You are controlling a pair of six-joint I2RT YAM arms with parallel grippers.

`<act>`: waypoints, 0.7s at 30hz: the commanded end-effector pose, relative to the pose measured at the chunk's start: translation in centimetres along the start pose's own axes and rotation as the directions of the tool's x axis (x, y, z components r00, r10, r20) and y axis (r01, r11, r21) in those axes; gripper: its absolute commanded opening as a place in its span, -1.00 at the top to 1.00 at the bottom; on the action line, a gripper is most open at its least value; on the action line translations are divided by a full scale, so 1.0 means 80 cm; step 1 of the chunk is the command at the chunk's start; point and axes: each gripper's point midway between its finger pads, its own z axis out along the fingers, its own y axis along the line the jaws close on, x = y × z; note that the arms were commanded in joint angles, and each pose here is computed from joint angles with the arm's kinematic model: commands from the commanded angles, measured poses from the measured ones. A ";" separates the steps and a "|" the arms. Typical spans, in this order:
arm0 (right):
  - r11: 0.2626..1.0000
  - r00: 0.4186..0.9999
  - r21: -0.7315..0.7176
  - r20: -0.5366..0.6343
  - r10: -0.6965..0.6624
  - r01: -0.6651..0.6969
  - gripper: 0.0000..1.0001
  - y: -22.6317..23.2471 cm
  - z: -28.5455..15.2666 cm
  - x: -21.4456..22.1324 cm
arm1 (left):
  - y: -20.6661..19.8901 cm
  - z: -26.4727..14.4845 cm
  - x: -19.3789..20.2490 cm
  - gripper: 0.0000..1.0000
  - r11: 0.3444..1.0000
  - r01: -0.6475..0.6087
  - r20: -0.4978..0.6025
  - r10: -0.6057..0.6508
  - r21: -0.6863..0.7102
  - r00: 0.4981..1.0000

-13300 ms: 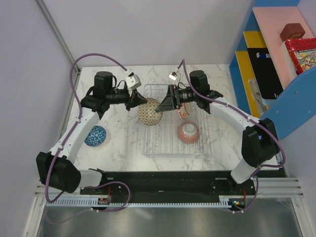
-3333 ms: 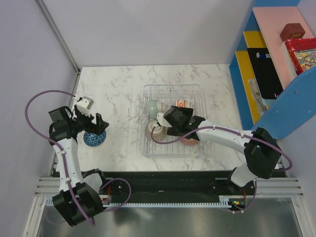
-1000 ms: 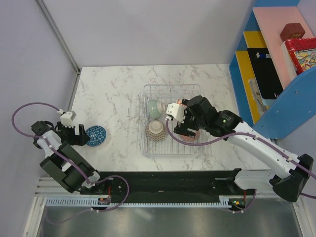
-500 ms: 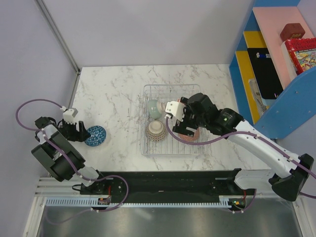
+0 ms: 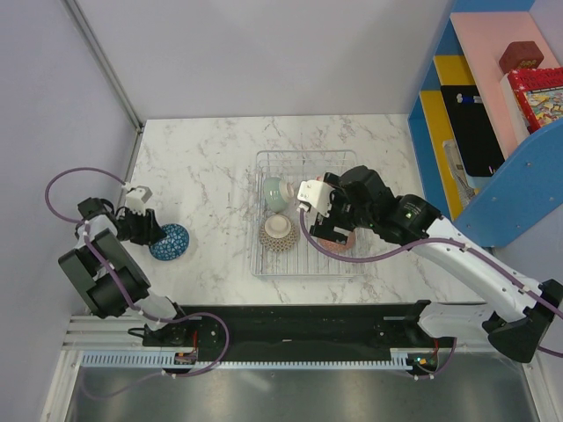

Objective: Load the bowls into the dish rack

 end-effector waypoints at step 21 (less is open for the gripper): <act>0.974 0.945 -0.018 0.240 0.223 -0.226 -0.95 -0.031 0.026 -0.098 | -0.114 0.008 -0.145 0.96 0.955 -0.170 0.186 0.125 0.245 0.974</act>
